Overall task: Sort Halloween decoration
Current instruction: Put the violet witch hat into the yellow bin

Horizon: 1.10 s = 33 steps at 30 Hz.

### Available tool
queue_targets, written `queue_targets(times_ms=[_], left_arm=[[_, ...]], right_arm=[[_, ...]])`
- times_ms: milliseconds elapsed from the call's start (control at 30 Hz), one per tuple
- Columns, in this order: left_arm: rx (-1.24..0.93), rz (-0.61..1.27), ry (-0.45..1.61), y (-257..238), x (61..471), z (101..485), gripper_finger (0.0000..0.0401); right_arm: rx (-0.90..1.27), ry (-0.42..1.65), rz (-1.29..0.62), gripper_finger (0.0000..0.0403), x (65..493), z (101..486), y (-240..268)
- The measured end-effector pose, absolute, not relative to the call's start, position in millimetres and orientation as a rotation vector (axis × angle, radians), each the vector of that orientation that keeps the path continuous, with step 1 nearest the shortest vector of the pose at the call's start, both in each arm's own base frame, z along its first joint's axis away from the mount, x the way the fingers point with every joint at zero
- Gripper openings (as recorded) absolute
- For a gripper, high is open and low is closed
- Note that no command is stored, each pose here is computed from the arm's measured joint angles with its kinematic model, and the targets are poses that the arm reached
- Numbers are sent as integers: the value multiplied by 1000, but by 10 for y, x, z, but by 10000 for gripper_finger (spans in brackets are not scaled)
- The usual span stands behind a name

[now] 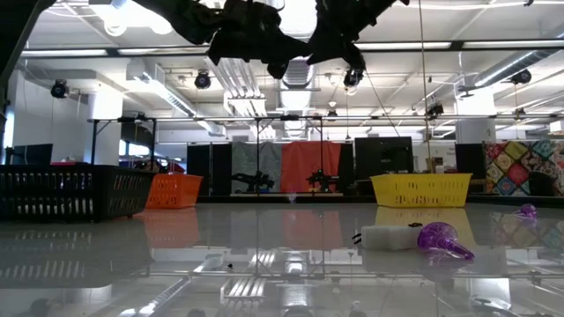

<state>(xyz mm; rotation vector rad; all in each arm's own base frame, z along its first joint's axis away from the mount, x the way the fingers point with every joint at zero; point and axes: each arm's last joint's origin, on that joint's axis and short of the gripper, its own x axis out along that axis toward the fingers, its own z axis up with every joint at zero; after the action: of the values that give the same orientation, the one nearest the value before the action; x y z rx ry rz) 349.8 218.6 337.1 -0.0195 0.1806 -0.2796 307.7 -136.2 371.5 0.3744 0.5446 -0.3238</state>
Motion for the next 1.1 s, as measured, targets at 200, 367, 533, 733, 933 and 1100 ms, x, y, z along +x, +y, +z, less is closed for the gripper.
queue_targets(times_ms=[200, 367, 533, 733, 933, 1100], left_arm=[[-75, -282, 258, 2188, 3432, 3306, 0], [-65, -252, 334, 2210, 3321, 3271, 0], [-27, -160, 389, 2227, 3245, 3289, 0], [-1, -37, 423, 2321, 3162, 3339, 19], [6, 43, 436, 2420, 3075, 3546, 60], [59, 136, 474, 2462, 3009, 3723, 89]], right_arm=[[390, 564, -329, 102, 3064, 3699, -1356], [350, 586, -316, 102, 3061, 3683, -1355], [290, 602, -297, 102, 3115, 3631, -1379], [285, 665, -319, 102, 3250, 3425, -1459], [290, 746, -354, 103, 3438, 3097, -1596], [271, 776, -357, 120, 3553, 2855, -1765]])
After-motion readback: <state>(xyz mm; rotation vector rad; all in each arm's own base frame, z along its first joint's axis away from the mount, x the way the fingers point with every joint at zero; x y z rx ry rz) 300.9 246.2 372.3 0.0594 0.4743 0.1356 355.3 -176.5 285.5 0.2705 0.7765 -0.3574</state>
